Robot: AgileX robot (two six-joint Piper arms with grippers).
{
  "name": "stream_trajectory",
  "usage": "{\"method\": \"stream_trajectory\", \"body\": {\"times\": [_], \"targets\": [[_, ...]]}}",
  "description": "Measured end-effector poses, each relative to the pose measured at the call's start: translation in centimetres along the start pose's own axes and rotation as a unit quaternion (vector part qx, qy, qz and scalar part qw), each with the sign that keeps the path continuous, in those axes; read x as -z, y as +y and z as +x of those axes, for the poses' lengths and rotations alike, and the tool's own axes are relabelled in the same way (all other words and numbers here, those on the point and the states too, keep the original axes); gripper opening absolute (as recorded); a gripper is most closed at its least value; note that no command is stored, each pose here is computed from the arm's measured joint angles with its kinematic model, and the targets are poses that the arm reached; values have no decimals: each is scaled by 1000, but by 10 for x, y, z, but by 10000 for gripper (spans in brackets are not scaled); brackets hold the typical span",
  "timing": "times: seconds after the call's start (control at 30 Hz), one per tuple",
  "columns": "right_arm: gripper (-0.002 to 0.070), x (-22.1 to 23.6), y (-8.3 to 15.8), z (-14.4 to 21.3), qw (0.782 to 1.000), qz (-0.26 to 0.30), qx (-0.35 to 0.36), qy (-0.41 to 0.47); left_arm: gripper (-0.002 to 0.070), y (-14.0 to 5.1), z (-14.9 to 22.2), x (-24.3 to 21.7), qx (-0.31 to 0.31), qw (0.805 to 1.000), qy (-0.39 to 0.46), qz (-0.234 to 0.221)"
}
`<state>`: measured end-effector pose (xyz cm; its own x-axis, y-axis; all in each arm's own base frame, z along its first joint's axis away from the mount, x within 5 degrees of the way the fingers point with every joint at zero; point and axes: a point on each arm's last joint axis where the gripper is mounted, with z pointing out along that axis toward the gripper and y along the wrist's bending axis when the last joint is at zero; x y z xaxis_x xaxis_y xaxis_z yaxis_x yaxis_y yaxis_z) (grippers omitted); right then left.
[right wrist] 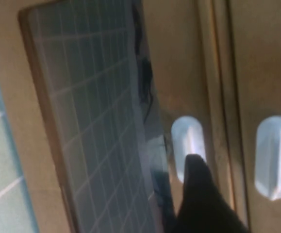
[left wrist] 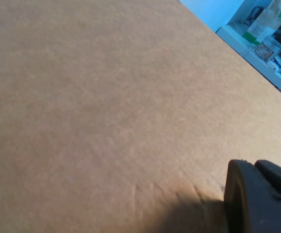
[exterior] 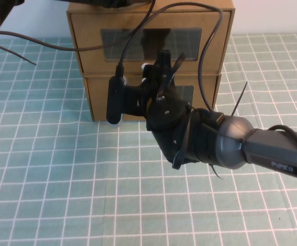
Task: Open the shoe box
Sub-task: 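Pull the top drawer of the cardboard box fully open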
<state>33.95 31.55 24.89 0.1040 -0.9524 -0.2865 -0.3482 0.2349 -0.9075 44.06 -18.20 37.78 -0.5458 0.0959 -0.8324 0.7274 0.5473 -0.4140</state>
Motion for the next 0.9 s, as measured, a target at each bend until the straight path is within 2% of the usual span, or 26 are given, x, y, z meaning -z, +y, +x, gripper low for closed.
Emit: {"method": "stream_trajectory", "body": {"times": [0.23, 0.9], "targets": [[337, -2, -1, 4, 999, 19, -14, 23, -5, 0, 0, 1, 1, 1000, 0, 1], [337, -5, -1, 5, 1000, 6, -16, 9, -5, 1, 1, 0, 6, 1000, -1, 6]]}}
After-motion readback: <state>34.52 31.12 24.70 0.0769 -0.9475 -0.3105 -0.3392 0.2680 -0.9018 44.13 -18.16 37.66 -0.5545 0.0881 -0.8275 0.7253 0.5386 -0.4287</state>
